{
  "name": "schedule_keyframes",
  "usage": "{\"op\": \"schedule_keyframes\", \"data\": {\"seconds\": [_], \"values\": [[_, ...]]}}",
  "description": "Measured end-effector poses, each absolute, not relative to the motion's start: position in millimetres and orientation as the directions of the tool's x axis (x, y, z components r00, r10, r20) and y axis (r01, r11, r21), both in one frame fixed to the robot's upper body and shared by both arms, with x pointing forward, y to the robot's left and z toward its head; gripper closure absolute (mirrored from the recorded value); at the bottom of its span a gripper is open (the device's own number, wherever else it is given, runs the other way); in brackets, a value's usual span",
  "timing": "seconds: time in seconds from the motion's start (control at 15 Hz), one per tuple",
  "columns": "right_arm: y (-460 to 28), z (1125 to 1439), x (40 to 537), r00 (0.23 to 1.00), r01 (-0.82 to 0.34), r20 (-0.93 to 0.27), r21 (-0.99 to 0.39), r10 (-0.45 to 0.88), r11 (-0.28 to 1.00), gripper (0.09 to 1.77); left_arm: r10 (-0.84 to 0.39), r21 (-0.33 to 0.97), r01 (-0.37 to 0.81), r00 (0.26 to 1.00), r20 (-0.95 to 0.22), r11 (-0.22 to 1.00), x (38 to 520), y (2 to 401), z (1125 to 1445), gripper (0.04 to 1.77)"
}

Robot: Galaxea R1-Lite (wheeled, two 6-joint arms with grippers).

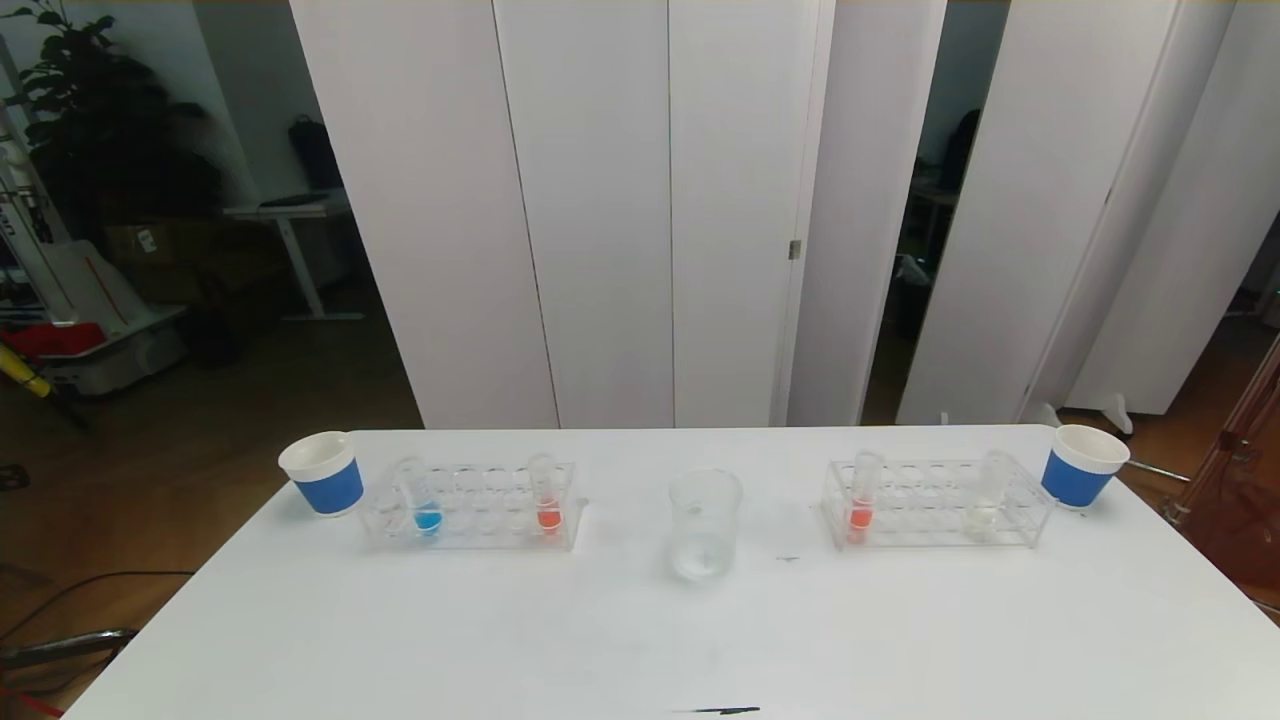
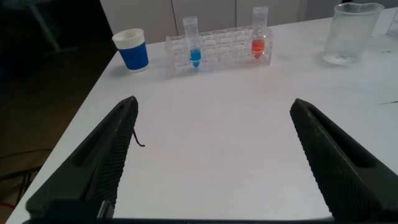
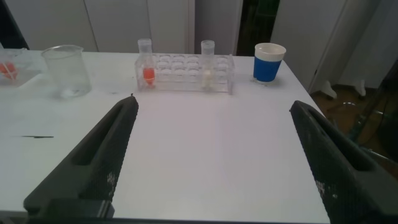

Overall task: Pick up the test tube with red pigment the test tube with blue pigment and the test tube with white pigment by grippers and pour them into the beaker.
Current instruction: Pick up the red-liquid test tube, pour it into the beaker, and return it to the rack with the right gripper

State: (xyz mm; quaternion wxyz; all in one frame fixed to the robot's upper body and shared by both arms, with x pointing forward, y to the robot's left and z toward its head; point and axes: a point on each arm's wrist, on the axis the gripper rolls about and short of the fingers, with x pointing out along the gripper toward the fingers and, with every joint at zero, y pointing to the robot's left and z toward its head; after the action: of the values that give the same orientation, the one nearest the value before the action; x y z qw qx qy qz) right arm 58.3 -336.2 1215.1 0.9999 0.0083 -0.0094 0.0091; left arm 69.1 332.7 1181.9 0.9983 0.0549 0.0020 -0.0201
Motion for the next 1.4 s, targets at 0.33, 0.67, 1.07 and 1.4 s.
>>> {"op": "schedule_keyframes", "data": {"seconds": [0.33, 0.67, 1.07, 1.4], "values": [[-336.2, 1276.7, 59.4, 0.997, -0.027, 0.068, 0.014, 0.026, 1.0, 0.11, -0.04, 0.11, 0.04, 0.999, -0.006, 0.993, 69.1, 332.7, 1181.9, 0.06], [-335.8, 1339.3, 85.8, 0.996, -0.049, 0.072, -0.001, 0.049, 0.999, 0.11, -0.04, 0.11, 0.04, 0.999, -0.006, 0.993, 69.1, 332.7, 1181.9, 0.06], [-334.2, 1382.4, 163.3, 0.996, -0.061, 0.058, -0.004, 0.061, 0.998, 0.11, -0.04, 0.11, 0.04, 0.999, -0.006, 0.993, 69.1, 332.7, 1181.9, 0.06], [-325.5, 1375.6, 237.0, 0.995, -0.1, -0.007, 0.006, 0.1, 0.995, 0.11, -0.04, 0.11, 0.04, 0.999, -0.006, 0.993, 69.1, 332.7, 1181.9, 0.06]]}}
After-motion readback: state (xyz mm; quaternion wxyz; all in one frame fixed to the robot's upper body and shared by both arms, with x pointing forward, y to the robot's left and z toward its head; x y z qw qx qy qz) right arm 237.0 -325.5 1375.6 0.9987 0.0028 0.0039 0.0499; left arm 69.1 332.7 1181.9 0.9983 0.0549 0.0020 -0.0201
